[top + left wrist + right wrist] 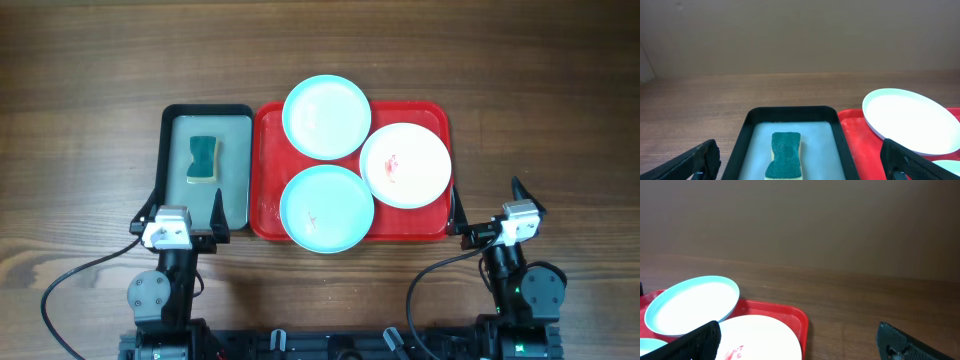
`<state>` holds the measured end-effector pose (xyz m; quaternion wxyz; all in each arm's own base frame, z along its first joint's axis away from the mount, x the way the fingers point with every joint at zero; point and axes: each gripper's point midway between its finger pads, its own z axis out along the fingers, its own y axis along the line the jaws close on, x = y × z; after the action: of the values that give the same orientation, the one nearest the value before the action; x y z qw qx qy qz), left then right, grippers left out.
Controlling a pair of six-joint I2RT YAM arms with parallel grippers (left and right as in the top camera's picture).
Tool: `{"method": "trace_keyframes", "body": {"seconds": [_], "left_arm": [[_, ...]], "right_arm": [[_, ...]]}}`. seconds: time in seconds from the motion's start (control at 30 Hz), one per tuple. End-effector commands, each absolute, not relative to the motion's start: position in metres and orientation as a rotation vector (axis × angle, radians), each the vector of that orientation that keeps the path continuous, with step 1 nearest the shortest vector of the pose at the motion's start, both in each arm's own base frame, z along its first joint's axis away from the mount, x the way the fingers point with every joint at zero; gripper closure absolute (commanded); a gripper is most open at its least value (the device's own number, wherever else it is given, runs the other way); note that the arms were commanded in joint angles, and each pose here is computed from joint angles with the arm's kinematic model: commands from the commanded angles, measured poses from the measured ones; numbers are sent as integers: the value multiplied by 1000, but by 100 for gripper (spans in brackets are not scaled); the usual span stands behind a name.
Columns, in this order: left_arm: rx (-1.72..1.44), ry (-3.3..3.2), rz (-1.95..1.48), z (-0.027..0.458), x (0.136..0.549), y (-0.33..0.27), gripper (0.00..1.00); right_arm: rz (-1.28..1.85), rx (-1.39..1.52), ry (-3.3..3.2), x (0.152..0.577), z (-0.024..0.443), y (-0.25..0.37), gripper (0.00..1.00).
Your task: Clean dirty plates on tray and stack at the side
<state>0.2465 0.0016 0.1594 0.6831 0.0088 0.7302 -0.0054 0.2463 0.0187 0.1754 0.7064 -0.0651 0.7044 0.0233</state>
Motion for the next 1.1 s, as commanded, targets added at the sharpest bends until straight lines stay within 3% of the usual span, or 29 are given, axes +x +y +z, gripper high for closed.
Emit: {"method": "trace_keyframes", "body": {"seconds": [0.0,1.07], "left_arm": [[49,1635,-11,159,246,-2,0],[49,1639,1,158,246,0,0]], "right_arm": [[47,-170,1547,245,178,21,0],[82,-148,1555,245,177,22,0]]}}
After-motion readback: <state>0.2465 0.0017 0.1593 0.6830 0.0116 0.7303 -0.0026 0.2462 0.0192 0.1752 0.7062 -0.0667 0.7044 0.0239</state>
